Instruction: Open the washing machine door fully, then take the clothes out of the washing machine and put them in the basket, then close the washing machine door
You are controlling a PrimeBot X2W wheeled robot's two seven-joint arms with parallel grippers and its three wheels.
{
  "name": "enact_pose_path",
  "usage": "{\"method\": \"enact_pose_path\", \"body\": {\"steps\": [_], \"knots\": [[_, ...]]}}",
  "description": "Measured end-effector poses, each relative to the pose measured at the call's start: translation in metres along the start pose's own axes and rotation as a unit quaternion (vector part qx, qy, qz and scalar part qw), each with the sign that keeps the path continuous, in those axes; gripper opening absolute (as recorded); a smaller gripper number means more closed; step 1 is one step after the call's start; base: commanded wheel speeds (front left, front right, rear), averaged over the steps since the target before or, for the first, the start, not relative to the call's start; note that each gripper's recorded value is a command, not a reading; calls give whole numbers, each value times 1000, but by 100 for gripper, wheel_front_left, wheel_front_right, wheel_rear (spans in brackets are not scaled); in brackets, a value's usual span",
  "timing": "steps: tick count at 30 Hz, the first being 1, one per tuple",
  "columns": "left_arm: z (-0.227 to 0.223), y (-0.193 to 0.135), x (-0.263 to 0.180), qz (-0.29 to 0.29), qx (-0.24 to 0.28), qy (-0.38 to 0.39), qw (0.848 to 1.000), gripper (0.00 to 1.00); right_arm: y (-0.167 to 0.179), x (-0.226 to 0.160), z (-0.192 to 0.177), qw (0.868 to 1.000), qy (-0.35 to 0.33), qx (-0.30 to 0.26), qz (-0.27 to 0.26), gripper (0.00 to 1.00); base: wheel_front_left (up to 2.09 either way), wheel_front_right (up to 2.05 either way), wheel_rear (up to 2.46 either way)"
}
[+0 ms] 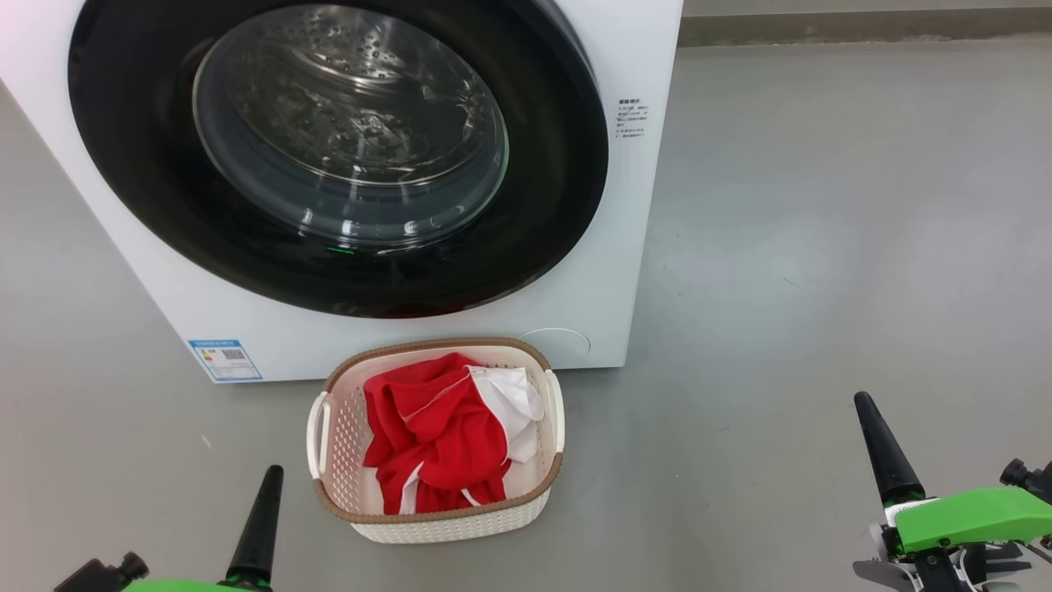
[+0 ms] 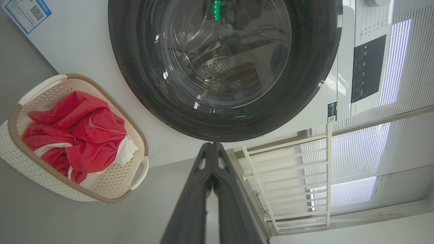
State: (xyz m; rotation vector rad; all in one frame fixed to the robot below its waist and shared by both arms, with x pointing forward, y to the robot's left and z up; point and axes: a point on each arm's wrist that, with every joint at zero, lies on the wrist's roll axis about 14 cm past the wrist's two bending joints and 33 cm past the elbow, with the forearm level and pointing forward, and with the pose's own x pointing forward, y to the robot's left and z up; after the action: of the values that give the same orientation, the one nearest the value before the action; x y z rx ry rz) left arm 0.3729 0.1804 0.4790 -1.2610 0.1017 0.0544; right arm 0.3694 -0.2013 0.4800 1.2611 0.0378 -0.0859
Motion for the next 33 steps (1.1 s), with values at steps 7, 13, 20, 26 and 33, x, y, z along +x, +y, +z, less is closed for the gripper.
{"method": "enact_pose_path", "body": {"steps": [7,13,20,26,33], "knots": [[0,0,1,0,-39,3,999,0,-1,1,0,999,3,42,-2,0,0,0,0],[2,-2,2,-5,-72,3,997,0,2,4,0,997,6,75,1,0,0,0,0],[4,-2,3,-9,-112,4,994,0,2,4,1,994,8,110,1,0,0,0,0],[6,-5,5,-17,-146,5,989,0,7,8,2,989,10,145,8,0,0,0,0],[7,-4,4,-15,-159,5,987,0,6,8,3,987,11,159,7,0,0,0,0]]}}
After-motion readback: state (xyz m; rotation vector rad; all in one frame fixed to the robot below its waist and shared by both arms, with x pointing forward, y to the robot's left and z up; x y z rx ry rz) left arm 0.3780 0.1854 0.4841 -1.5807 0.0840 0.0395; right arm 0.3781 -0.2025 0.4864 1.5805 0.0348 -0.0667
